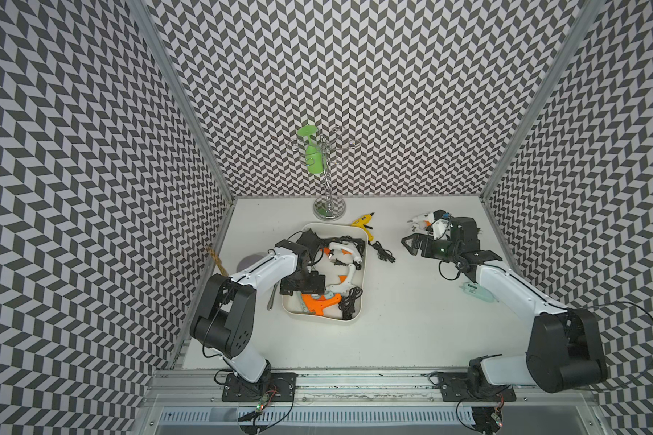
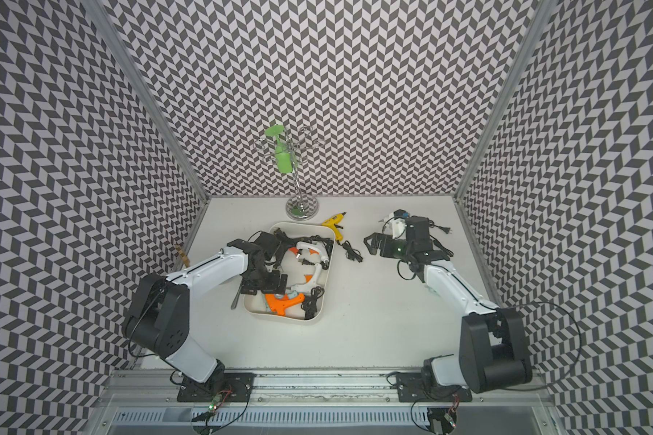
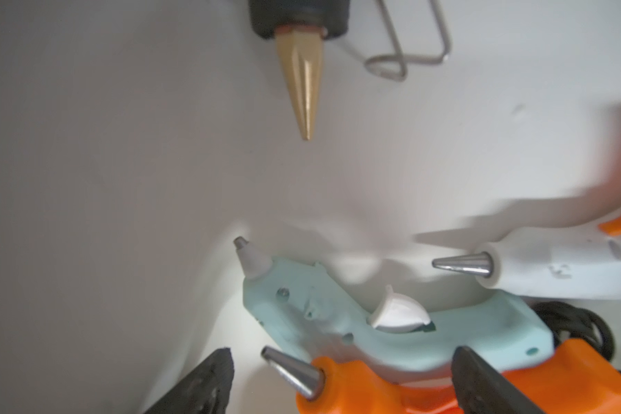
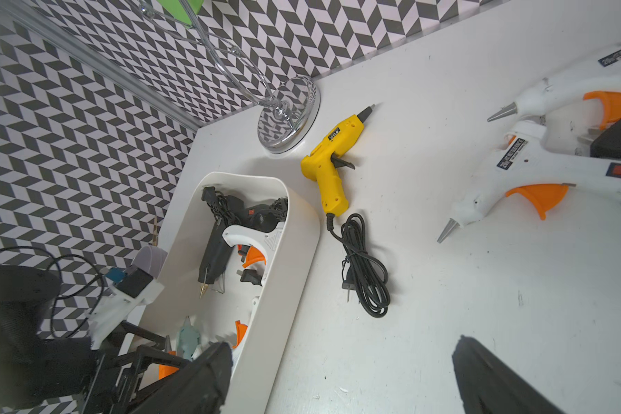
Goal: Put the hot melt glue gun into the storage box
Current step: Place the hot melt adhesive gun in the storage box.
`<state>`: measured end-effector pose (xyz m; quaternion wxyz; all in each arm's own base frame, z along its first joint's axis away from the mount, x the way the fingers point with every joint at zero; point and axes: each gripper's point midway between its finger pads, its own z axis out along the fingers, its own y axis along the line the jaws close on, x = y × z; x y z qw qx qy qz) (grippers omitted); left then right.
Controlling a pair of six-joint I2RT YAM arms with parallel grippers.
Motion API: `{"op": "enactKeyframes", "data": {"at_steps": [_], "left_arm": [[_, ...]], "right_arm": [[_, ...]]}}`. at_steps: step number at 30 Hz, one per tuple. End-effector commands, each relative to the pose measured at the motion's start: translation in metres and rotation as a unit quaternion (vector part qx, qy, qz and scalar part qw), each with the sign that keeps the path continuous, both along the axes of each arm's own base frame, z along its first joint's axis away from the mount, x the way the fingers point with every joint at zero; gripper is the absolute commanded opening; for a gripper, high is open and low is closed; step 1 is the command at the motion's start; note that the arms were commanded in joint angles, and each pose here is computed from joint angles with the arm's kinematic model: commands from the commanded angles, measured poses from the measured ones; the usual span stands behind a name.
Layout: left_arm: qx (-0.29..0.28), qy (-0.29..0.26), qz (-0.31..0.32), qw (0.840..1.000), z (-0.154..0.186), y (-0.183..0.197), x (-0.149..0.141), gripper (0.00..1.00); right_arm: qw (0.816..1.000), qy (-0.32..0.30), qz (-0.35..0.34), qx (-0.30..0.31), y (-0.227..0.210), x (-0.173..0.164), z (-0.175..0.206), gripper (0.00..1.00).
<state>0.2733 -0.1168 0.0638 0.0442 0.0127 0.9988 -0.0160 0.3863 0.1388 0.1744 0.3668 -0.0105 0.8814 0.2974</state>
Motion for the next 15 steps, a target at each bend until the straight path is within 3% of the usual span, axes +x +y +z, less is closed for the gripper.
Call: {"op": "enactKeyframes", "data": {"at_steps": [1,6,9,12,15], "left_arm": [[-0.004,-0.103,0.017,0.995,0.05,-0.003,0.028,0.99],[-0.014,-0.203,0.004,0.979,0.107,-0.011,0.04,1.0],[-0.085,-0.261,-0.063,0.96,0.137,-0.051,0.043,0.98],[-0.184,-0.292,-0.137,0.929,0.154,-0.1,0.038,0.93],[-0.264,-0.332,-0.206,0.882,0.171,-0.136,0.025,0.87]], "right_arm": [[1.0,-0.006,-0.011,-0.023,-0.005,0.01,0.003,0.99],[0.998,0.017,-0.025,-0.047,-0.012,0.015,-0.004,0.99],[0.995,0.023,-0.06,-0.077,-0.027,0.023,-0.004,0.99],[0.989,0.031,-0.103,-0.102,-0.046,0.033,-0.007,0.99],[0.982,0.056,-0.135,-0.123,-0.068,0.043,-0.014,0.99]]}}
